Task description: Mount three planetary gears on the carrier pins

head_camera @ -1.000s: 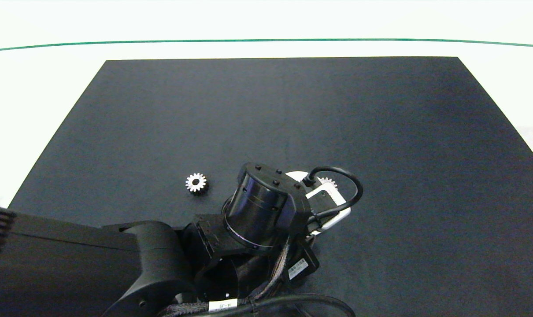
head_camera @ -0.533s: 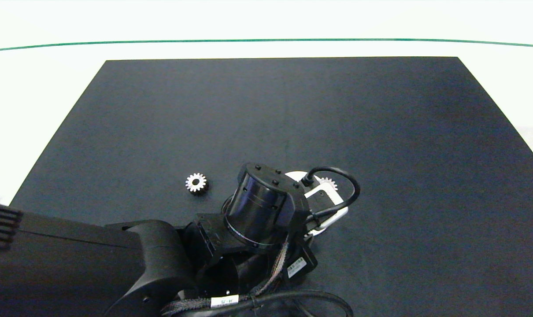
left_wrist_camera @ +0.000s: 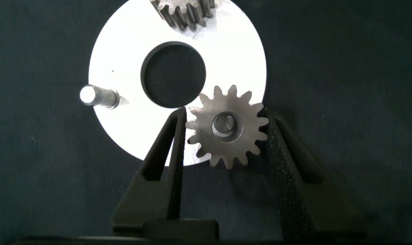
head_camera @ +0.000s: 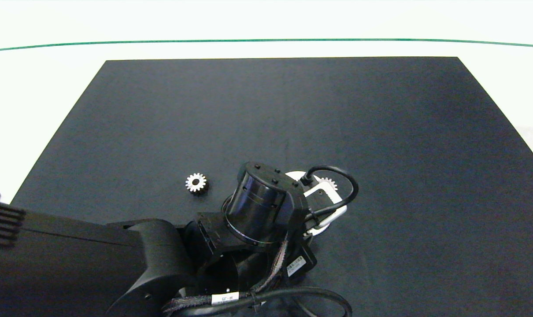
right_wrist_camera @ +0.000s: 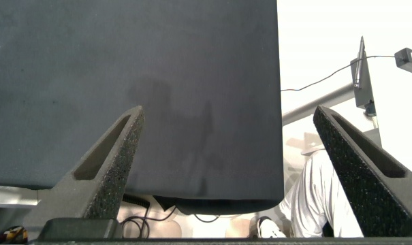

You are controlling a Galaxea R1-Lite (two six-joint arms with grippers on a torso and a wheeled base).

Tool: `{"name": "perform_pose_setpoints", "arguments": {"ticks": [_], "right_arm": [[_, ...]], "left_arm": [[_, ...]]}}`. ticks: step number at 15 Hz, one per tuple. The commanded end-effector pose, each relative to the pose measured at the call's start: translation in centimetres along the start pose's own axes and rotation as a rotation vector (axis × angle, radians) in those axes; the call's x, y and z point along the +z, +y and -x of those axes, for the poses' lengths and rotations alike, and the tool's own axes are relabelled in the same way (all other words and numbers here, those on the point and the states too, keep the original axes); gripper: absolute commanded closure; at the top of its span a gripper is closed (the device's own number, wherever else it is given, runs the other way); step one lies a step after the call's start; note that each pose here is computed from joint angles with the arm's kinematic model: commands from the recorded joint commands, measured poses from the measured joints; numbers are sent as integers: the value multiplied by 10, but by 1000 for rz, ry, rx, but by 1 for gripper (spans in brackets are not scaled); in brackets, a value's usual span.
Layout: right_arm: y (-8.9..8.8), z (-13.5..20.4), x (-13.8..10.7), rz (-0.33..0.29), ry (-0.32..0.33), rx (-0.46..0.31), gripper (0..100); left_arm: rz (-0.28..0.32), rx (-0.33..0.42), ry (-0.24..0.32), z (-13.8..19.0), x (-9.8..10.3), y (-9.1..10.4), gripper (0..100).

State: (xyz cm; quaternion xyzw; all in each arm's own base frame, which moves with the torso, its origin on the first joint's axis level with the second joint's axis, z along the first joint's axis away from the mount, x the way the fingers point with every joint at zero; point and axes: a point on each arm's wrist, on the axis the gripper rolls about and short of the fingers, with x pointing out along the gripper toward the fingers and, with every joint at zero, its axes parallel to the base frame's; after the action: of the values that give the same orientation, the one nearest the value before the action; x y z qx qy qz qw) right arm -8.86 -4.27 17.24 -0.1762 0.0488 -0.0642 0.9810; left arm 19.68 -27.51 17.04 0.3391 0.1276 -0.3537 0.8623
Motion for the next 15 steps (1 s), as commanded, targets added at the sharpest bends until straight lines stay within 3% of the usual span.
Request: {"name": "perform_pose_setpoints", "arguments": {"ticks": [1,8,9,15], "right_arm": [[0,0,0,5,4,-2,0],[0,-1,0,5,6,3,0],[0,-1,0,5,6,3,0],[0,-1,0,5,4,4,0]], "left_arm": [[-6,-3,9,-4,-1,-2,87],[-6,-9,18,-9,-3,-4,87],[-5,-9,19,-9,-3,-4,0],[-5,-8,15,-9,-1,-4,0]]}}
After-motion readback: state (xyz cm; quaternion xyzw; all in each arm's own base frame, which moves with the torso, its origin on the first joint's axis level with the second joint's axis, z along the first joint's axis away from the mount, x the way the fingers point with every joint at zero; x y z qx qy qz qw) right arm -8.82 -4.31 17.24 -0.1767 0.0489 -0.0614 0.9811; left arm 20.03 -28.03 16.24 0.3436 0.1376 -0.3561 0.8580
